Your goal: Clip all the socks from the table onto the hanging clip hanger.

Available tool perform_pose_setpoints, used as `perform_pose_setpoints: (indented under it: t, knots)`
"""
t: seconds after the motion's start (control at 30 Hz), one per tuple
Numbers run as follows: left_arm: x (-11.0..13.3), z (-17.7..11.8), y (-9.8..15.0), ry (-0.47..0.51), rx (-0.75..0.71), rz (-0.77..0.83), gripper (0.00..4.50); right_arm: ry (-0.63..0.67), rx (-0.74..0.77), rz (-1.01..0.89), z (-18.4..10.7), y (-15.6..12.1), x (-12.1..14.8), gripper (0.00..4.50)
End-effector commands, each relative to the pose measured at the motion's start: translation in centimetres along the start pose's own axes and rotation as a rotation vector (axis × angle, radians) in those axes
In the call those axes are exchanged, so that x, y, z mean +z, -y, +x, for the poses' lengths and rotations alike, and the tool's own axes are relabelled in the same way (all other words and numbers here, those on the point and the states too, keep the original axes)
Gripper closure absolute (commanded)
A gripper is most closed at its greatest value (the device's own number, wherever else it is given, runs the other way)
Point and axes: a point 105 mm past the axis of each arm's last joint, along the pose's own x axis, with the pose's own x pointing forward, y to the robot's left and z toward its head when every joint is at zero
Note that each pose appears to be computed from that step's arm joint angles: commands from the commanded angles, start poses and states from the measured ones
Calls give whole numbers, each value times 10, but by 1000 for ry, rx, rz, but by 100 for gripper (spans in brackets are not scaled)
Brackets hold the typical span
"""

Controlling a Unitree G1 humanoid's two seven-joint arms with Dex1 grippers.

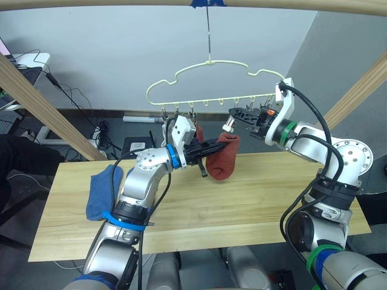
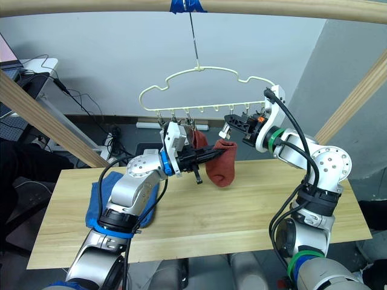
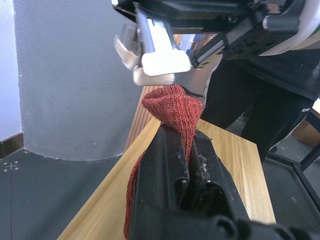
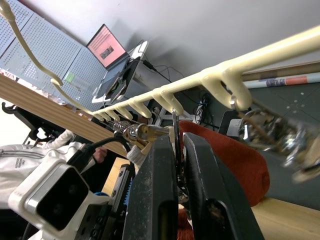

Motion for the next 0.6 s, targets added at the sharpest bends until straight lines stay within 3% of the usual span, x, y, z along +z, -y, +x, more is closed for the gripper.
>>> perform_pose_setpoints:
  t: [0.03,0.6]
  knots:
    - [13,2,-4,37,0,43,449,15,28,-37,-3,-10,5,450]
    - [20,7,-9,46,-1,66,449,-17,28,-90,-2,-10,-4,450]
